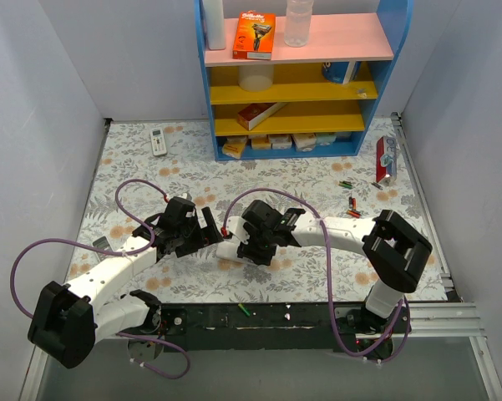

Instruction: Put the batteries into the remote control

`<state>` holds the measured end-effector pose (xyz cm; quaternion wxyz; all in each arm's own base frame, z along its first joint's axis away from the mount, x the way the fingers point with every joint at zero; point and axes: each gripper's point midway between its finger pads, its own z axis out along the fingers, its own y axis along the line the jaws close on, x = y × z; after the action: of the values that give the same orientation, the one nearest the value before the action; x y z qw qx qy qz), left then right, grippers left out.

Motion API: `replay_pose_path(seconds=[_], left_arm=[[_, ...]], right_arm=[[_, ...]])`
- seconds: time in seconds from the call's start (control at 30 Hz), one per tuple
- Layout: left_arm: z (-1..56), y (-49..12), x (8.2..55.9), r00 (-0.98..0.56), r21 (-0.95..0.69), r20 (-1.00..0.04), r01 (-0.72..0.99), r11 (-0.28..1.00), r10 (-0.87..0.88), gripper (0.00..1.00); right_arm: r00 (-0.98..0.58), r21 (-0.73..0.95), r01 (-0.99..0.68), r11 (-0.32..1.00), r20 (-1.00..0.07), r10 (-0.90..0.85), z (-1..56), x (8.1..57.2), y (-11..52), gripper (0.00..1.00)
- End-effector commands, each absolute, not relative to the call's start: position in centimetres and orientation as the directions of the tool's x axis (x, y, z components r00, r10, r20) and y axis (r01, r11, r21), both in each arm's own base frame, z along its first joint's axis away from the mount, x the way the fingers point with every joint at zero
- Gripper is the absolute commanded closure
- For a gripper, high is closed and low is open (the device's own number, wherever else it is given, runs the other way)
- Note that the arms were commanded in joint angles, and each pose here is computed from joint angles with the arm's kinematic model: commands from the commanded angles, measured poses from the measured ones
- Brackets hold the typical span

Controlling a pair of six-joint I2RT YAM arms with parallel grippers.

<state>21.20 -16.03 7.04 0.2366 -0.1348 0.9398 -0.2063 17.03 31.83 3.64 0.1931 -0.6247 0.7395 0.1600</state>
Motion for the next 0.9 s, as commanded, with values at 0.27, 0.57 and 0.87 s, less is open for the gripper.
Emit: replay_pose_path(seconds=[0.27,0.57,0.87], left_arm=[[7.78,-15.94,21.34,-0.839,-0.459,-0.409,-0.152,0.875,-0.36,0.05],[7.81,-15.98,21.36,-0.838,-0.461,-0.408,-0.152,0.874,-0.361,0.05],[7.84,-15.96,21.31,-0.838,-0.462,-0.409,-0.151,0.874,-0.361,0.05]], right_arm=[[-0.17,-0.003,-0.98,0.199,-0.51,-0.843,4.06,17.43,33.34,0.63],[-0.2,0.022,-0.976,0.219,-0.503,-0.841,4.2,17.04,33.28,0.57],[-0.209,0.036,-0.975,0.221,-0.504,-0.838,4.91,16.79,33.23,0.52]])
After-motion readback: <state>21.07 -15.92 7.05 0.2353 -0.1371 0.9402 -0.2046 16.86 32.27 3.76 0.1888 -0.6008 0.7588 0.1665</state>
